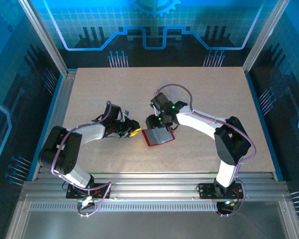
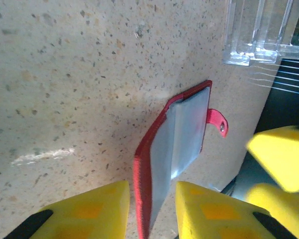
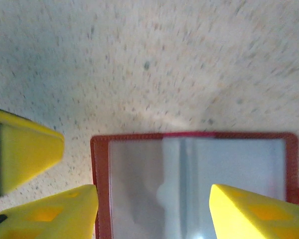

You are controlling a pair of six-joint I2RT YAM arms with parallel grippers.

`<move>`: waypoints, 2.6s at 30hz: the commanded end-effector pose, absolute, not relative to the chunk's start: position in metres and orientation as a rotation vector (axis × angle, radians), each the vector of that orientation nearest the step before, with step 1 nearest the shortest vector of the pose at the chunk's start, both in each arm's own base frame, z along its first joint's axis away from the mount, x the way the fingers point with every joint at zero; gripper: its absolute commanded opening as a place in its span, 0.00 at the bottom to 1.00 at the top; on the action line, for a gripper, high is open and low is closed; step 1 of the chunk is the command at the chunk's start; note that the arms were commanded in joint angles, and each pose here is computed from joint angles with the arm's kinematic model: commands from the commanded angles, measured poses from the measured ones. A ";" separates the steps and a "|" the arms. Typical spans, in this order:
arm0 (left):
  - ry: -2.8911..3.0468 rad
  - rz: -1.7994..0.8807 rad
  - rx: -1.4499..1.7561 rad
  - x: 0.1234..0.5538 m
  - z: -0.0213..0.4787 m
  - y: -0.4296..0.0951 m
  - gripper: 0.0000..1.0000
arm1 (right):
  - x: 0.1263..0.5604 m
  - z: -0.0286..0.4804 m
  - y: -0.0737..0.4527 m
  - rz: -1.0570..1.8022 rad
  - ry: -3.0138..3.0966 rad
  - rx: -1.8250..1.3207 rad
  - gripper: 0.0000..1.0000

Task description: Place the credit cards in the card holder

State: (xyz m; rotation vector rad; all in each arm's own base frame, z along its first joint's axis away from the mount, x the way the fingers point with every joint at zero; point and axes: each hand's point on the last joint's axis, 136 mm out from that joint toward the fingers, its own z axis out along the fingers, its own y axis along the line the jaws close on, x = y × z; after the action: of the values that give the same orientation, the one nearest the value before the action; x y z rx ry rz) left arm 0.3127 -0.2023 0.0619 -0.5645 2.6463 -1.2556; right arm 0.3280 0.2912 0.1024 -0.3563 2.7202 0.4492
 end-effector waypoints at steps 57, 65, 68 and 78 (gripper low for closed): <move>2.694 -1.183 -0.434 0.305 0.046 -0.205 0.32 | 0.485 0.088 0.217 -0.777 2.494 -0.492 0.67; 2.686 -1.196 -0.433 0.305 0.048 -0.206 0.32 | 0.492 0.081 0.213 -0.850 2.458 -0.492 0.64; 2.687 -1.196 -0.433 0.305 0.048 -0.206 0.32 | 0.496 0.081 0.214 -0.857 2.446 -0.494 0.63; 2.680 -1.202 -0.431 0.305 0.050 -0.206 0.32 | 0.507 0.072 0.212 -0.884 2.443 -0.506 0.62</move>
State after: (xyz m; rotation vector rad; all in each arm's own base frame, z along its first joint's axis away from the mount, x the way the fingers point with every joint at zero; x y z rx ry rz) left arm 0.3097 -0.2025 0.0468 -0.4590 2.6823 -1.1789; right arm 0.5018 0.2176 0.0740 -0.5044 2.4502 -0.8467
